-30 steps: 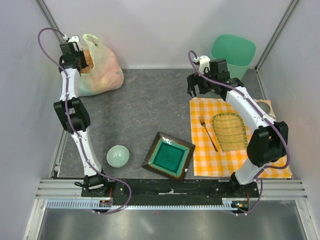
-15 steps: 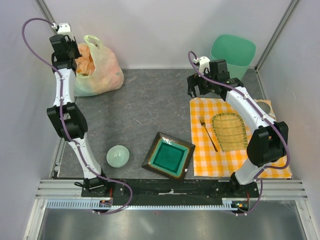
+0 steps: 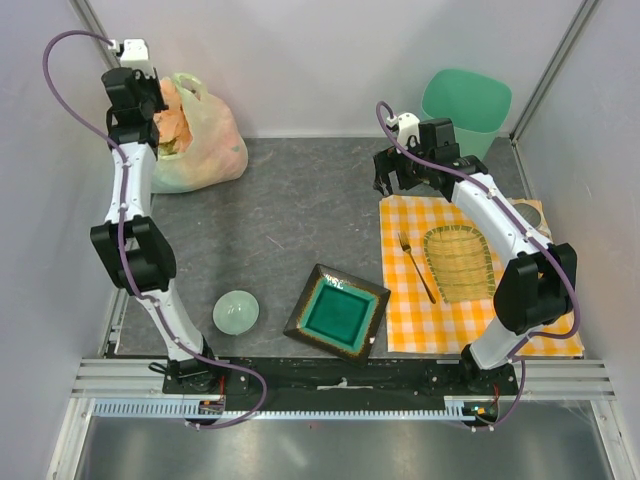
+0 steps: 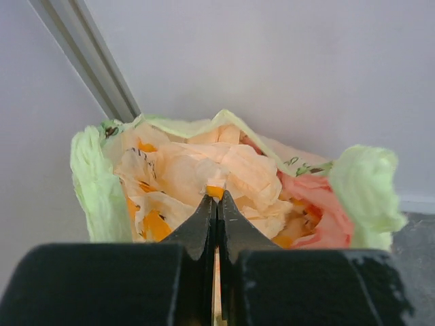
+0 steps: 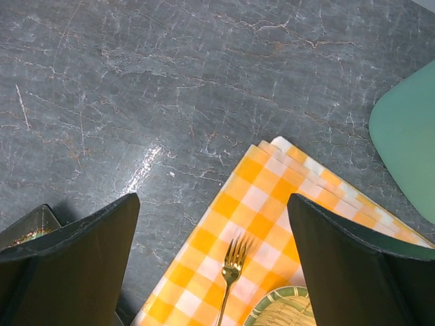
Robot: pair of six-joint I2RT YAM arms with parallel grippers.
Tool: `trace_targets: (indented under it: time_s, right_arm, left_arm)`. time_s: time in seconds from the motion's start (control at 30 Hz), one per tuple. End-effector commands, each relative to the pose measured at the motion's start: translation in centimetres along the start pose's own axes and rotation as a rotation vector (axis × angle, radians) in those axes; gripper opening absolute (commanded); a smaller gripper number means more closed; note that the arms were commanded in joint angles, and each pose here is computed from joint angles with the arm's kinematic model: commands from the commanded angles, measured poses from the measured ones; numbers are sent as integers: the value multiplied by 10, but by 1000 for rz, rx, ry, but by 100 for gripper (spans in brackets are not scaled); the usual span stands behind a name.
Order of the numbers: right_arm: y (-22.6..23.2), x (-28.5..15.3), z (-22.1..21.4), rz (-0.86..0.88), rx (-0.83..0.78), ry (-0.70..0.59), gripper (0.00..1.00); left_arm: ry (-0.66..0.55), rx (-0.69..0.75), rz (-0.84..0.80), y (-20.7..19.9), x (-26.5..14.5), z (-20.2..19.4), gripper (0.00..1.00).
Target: Put the trash bags into the trash bin
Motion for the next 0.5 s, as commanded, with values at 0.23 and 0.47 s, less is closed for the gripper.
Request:
trace_targets:
  time_s: [0.23,0.47]
  right_arm:
    - [0,-19,24,3,-35,-108,98]
    - [2,-22,24,12,-37,-120,98]
  left_arm:
    - [-336,34,-12,-19,-38,104,2]
    - [-358,79,18,-18,-60,120,2]
Point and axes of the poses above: each gripper's point midway between its finger pads, its own x axis out along the fingers, its own y axis along the line the jaws close on, z = x × y, the point moved 10 cm from there along -x, back along the fingers, and after that the axes turned 12 degrees about -x, right-handed, at the moved point
